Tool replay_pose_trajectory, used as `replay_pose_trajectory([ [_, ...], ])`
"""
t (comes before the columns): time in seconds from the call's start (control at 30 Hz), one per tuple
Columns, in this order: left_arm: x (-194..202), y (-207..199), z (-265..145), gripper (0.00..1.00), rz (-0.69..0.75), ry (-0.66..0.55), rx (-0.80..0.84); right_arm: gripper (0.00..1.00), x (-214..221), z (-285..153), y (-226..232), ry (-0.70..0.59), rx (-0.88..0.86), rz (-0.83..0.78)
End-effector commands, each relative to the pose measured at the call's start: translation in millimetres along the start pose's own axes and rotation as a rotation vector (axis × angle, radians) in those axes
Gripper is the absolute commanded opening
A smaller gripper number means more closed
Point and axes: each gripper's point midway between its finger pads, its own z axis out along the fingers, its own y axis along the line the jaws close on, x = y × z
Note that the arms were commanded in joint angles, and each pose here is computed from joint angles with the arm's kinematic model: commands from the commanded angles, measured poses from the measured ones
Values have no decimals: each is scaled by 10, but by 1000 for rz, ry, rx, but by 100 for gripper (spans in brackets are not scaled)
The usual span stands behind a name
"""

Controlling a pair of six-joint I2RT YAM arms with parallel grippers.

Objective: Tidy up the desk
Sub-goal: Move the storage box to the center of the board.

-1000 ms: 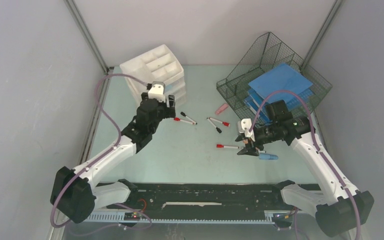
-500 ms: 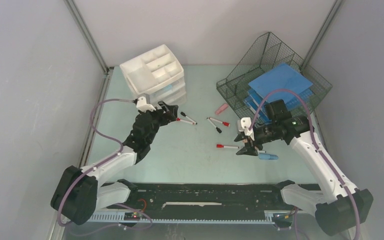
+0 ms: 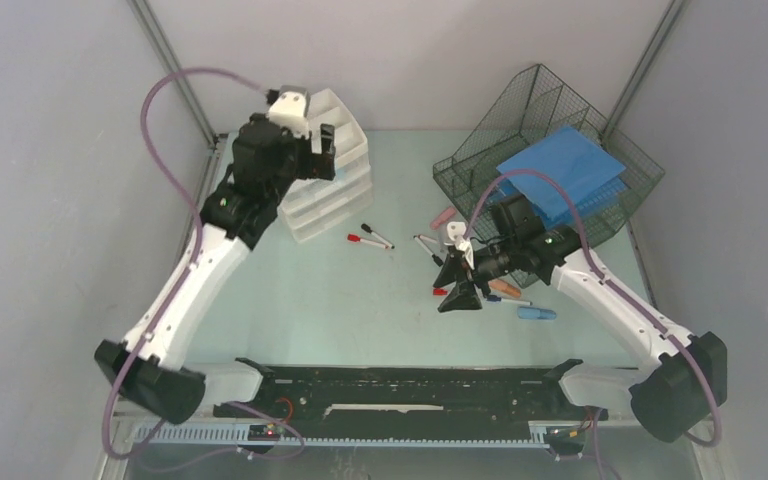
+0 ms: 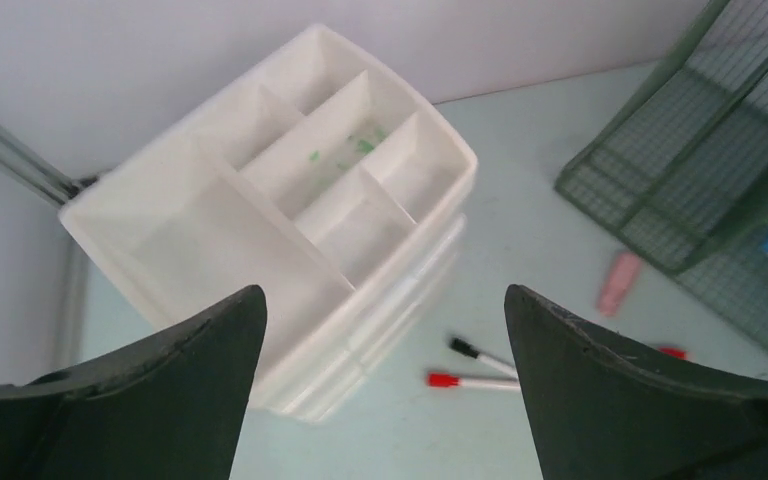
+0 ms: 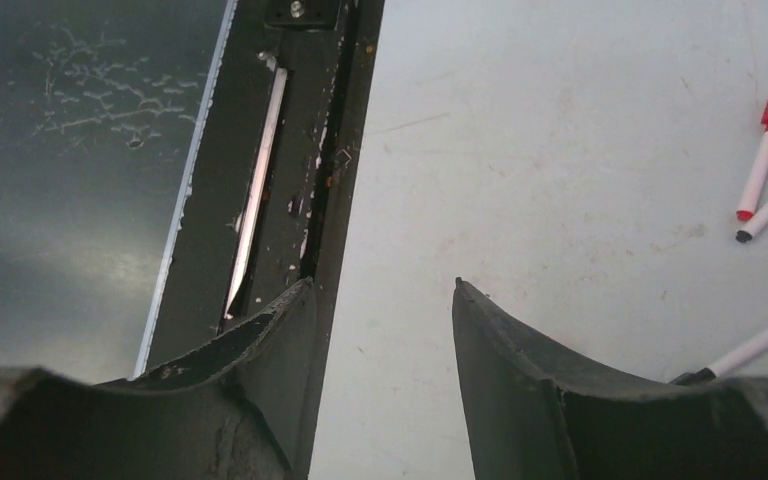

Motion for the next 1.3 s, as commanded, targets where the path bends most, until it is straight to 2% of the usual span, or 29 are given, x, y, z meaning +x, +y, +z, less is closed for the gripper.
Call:
replay_pose_trajectory([
  [0.0,515,143,106,94,362,358,39,61,-192,47,-107,-69,15,47],
  [0.03,514,146,156,89,403,383,52,61,-208,55,-120,-79,11,61],
  [0.17,565,127,362,83,515,448,97,61,-280,69,-195,-112,13,79],
  [0.43,681,153,689,72,616,539,107,60,-219,88,-227,-108,2,120],
  [0.67,750,247,744,59,612,571,43,60,-161,81,-249,-106,-6,149],
  [0.8,801,296,688,57,616,580,27,60,-141,100,-260,-102,-12,154],
  [1.07,1037,442,637,47,554,640,22,60,-117,110,-264,-97,-15,158],
  [1.2,1116,457,651,28,537,658,33,60,-100,132,-278,-91,-16,160],
  [1.27,1102,459,661,11,529,654,30,60,-95,152,-294,-86,-11,162],
])
